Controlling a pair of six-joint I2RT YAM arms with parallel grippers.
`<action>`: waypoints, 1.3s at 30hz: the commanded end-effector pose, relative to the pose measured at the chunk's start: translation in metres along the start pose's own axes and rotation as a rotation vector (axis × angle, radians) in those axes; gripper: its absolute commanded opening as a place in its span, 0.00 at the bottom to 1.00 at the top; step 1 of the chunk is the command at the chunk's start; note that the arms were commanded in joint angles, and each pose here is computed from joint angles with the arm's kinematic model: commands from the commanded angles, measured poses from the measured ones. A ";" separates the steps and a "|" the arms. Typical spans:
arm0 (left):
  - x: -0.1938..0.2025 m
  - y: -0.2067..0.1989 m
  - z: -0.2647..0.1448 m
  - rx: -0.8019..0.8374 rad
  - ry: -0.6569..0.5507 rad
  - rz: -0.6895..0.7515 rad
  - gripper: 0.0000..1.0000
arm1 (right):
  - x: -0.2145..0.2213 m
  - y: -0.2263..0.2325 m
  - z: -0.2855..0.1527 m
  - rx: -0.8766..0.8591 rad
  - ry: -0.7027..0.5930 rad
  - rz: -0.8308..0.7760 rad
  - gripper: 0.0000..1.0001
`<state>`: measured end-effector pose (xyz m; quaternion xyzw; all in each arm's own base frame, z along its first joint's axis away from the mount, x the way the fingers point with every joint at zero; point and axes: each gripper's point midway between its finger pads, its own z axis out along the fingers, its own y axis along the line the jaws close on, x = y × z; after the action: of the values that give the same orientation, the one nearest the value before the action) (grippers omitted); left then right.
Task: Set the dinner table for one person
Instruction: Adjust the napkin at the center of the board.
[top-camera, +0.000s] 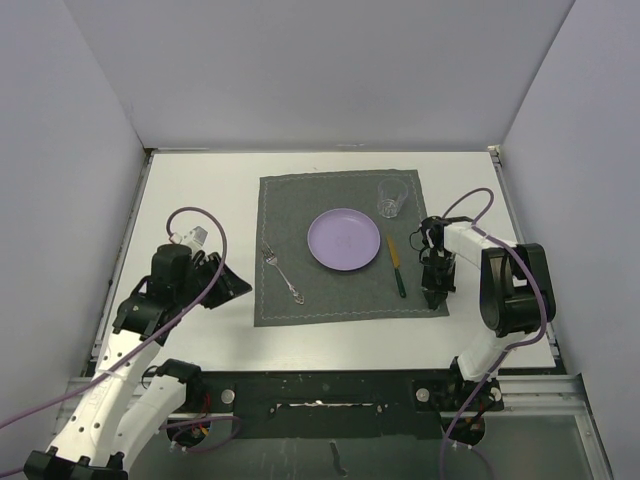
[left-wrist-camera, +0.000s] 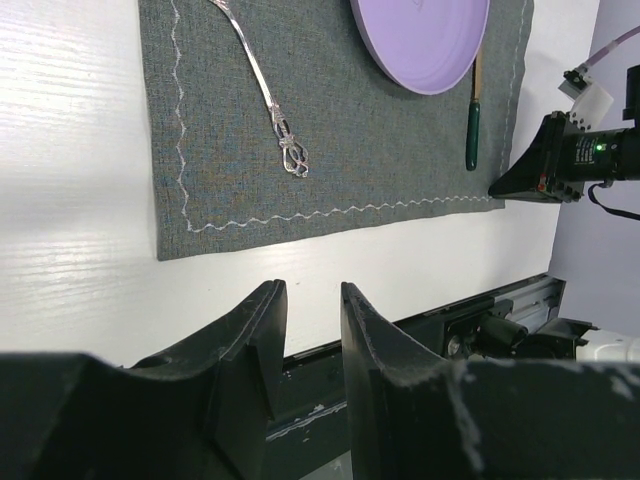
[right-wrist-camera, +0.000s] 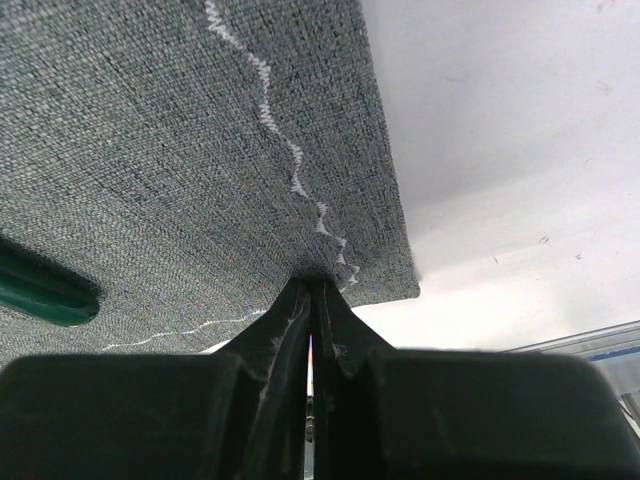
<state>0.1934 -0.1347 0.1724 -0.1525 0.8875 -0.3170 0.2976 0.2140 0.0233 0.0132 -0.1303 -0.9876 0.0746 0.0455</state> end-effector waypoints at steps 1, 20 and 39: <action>-0.012 -0.012 -0.001 0.043 -0.039 0.024 0.27 | -0.004 -0.004 0.001 0.023 -0.020 -0.019 0.00; -0.003 -0.007 0.000 0.042 -0.012 0.002 0.27 | -0.025 0.042 -0.068 -0.124 -0.256 -0.104 0.44; 0.027 0.015 0.010 0.098 -0.051 -0.296 0.27 | 0.043 0.210 -0.163 -0.473 -0.597 -0.814 0.30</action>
<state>0.1679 -0.1372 0.1178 -0.2461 0.8764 -0.3423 0.2328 0.2350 0.2092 0.1347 0.1898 -0.9523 -0.1215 -0.2059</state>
